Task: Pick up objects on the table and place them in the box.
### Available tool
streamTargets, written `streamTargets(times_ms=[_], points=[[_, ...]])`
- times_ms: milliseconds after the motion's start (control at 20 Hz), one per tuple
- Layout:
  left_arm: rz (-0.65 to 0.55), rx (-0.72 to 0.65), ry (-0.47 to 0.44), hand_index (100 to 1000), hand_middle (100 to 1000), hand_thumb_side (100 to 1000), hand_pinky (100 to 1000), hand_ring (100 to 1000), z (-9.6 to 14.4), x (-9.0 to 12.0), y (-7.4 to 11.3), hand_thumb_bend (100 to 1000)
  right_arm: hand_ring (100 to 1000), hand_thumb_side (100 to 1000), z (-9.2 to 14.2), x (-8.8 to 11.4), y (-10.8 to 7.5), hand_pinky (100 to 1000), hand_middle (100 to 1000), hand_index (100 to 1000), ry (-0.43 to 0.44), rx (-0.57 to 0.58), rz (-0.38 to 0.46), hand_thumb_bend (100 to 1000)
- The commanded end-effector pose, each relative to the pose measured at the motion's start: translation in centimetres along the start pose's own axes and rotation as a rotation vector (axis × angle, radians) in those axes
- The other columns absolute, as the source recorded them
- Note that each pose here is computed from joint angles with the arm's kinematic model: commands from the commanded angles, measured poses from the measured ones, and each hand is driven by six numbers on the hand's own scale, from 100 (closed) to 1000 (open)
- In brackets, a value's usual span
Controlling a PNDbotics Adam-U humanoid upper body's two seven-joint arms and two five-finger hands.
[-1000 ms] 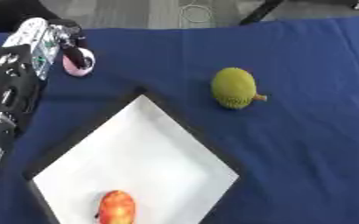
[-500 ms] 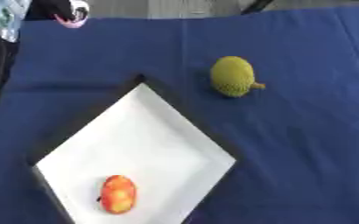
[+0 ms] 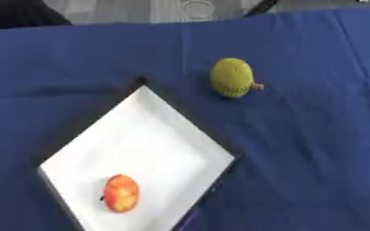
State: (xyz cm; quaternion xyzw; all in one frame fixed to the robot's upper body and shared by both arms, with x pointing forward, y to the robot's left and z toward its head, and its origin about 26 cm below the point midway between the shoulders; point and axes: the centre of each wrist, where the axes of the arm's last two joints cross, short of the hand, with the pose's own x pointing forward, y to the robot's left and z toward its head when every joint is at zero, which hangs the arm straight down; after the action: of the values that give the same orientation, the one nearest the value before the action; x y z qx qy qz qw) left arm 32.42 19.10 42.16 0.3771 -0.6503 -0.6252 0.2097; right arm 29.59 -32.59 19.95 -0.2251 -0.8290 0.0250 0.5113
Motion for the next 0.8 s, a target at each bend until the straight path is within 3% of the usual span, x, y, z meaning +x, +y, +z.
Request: streamTargets(times_ms=[50,450,800], points=[[-0.036,-0.008,-0.084,451,633,100,765,742,3.2,2.9,0.9,198,882,628,-0.4,0.5,-0.9,883,856,889,-0.025,-0.010,0.024,100],[0.001,-0.217,-0.167,450,634,100,756,740,4.1,2.9,-3.3,172,882,626,-0.2,0.3,-1.1,883,856,889,-0.014,-0.017,0.023,100],[0.051,-0.376,-0.161,448,618,100,736,729,3.7,3.4,-8.3,131,882,628,-0.1,0.2,-0.9,883,857,889,-0.009,-0.013,0.015,100]])
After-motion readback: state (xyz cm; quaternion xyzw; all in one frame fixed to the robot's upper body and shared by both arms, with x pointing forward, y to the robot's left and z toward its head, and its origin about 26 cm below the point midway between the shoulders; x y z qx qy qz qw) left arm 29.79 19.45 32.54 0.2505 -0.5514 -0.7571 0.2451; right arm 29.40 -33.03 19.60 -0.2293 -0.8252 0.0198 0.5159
